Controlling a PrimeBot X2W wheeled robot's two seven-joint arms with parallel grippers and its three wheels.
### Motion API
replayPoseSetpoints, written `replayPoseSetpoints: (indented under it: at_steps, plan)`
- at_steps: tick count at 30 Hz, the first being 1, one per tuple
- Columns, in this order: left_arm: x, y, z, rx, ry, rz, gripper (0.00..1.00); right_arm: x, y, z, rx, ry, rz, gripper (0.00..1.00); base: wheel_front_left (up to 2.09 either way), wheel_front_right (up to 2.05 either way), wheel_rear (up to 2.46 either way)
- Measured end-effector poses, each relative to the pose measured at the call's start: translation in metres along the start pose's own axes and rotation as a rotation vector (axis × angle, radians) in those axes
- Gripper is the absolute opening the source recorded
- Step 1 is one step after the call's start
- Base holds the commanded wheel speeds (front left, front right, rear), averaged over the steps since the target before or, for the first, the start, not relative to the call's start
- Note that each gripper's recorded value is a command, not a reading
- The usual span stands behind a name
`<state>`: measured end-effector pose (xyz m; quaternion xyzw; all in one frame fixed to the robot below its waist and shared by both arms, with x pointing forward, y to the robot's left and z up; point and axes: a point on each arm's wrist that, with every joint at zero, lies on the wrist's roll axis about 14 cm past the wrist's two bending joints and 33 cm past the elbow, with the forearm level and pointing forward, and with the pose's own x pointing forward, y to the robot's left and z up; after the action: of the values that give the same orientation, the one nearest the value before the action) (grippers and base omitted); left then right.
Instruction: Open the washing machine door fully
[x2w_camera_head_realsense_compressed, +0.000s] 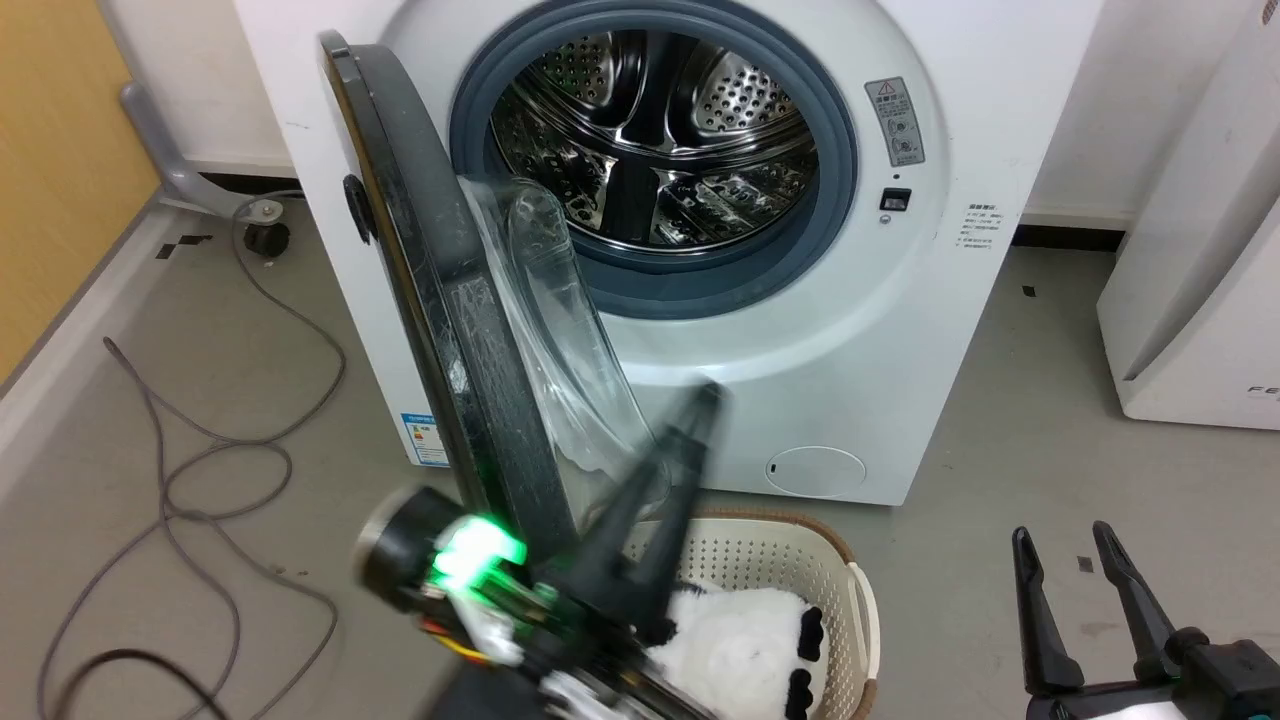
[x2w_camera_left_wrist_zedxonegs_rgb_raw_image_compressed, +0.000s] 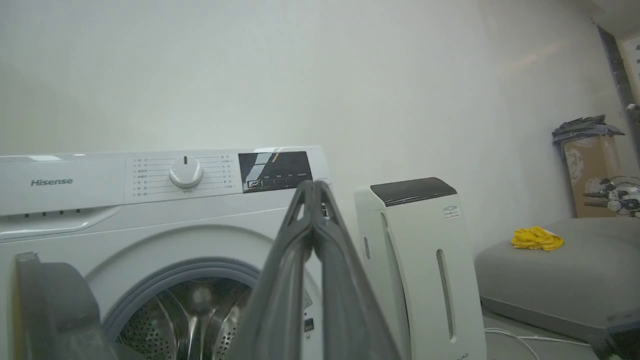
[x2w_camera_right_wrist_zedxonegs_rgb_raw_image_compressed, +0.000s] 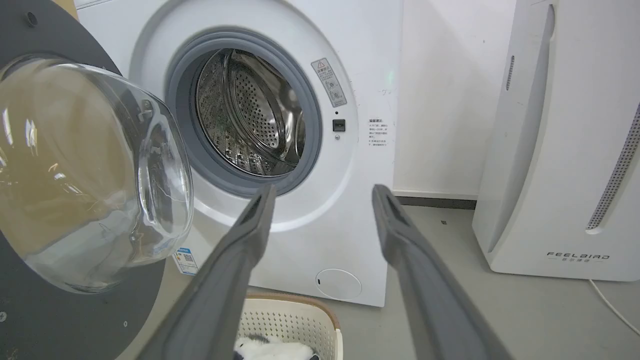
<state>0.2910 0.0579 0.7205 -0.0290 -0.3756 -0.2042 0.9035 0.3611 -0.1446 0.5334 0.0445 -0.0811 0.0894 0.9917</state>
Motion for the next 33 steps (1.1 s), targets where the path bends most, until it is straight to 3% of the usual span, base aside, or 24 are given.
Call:
replayPoseSetpoints:
  at_steps: [7, 14, 33]
  plan:
    - [-0.013, -0.039, -0.024, -0.060, 0.091, -0.107, 0.00, 0.002, 0.002, -0.001, 0.001, 0.003, 0.008, 1.00, 0.00, 0.00, 0.00]
    - [-0.036, -0.054, -0.052, -0.070, 0.209, -0.141, 0.00, 0.005, 0.007, -0.004, 0.004, 0.010, 0.023, 1.00, 0.00, 0.00, 0.00]
    - [-0.101, -0.014, -0.121, -0.051, 0.514, 0.060, 0.00, 0.020, 0.024, -0.022, 0.015, 0.055, 0.084, 1.00, 0.00, 0.00, 0.00]
